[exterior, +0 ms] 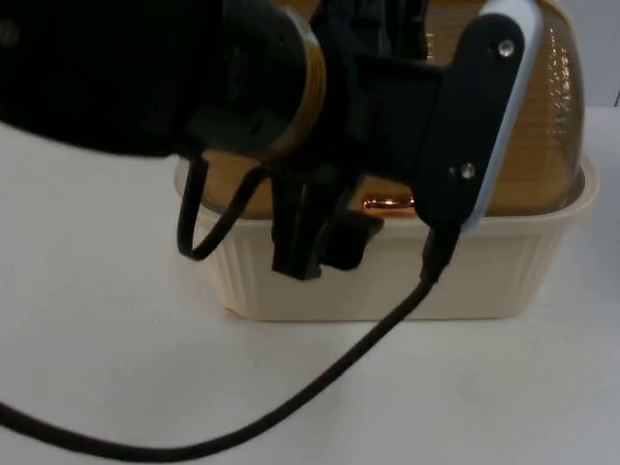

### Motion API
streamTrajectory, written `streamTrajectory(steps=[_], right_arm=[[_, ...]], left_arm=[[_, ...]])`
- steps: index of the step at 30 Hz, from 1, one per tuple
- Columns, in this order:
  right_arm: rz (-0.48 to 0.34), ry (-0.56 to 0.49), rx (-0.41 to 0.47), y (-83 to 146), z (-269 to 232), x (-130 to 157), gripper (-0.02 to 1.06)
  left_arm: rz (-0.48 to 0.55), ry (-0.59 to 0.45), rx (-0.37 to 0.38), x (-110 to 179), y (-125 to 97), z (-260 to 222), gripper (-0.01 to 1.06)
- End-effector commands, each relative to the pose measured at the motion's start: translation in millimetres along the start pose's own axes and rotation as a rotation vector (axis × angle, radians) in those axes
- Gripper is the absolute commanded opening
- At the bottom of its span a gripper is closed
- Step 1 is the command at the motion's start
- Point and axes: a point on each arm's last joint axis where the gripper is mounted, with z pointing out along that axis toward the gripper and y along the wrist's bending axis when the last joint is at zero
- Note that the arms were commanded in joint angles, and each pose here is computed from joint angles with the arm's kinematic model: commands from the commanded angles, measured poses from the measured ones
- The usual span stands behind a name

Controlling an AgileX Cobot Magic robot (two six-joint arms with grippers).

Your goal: Open the box lid with the left hand, place the block into the box with the right hand, then close the box lid with the left hand.

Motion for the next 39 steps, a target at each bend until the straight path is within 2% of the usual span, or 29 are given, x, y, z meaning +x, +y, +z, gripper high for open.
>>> streamTrajectory(steps=[1, 5, 11, 15, 16, 18, 19, 21, 22, 25, 26, 29, 36, 39], right_arm=[[-0.001, -0.028, 0.005, -1.3, -2.8, -3.8, 1.05], [-0.001, -0.043, 0.003, -1.1, -2.8, -5.2, 1.05], [-0.003, -0.043, 0.004, -1.2, -2.8, -5.2, 1.05], [-0.005, -0.043, 0.005, -1.3, -2.8, -5.2, 1.05], [-0.005, -0.043, 0.005, -1.3, -2.8, -5.2, 1.05], [-0.005, -0.041, 0.005, -1.3, -2.8, -5.0, 1.05], [-0.005, -0.037, 0.006, -1.4, -2.8, -4.6, 1.05], [-0.005, -0.037, 0.006, -1.4, -2.8, -4.6, 1.05], [-0.005, -0.037, 0.006, -1.4, -2.8, -4.6, 1.05], [-0.005, -0.037, 0.006, -1.4, -2.8, -4.6, 1.05], [-0.005, -0.037, 0.006, -1.4, -2.8, -4.6, 1.05], [-0.008, -0.037, 0.008, -1.6, -2.8, -4.6, 1.05], [-0.008, -0.037, 0.008, -1.6, -2.8, -4.6, 1.05], [-0.008, -0.04, 0.008, -1.6, -2.8, -4.9, 1.05]], left_arm=[[-0.039, -0.034, 0.007, -3.6, -5.2, 0.2, 1.02], [-0.187, -0.057, 0.033, -6.1, -9.8, 3.5, 1.02], [-0.219, -0.044, 0.072, -6.8, -19.2, 14.0, 0.99], [-0.202, -0.034, 0.102, -7.2, -27.2, 22.8, 0.75], [-0.202, -0.034, 0.102, -7.2, -27.2, 22.8, 0.75], [-0.199, -0.045, 0.103, -8.3, -26.8, 22.7, 0.65], [-0.201, -0.049, 0.105, -8.8, -26.9, 22.7, 0.54], [-0.219, -0.049, 0.108, -8.9, -27.2, 22.7, 0.41], [-0.219, -0.049, 0.108, -8.9, -27.2, 22.7, 0.41], [-0.247, -0.051, 0.113, -9.3, -27.8, 23.1, 0.19], [-0.247, -0.053, 0.113, -9.5, -27.8, 23.1, 0.17], [-0.247, -0.056, 0.115, -9.8, -27.9, 23.1, 0.0], [-0.246, -0.076, 0.136, -7.6, -30.4, 27.9, 0.0], [-0.115, -0.008, 0.134, -1.4, -39.7, 41.5, 0.0]])
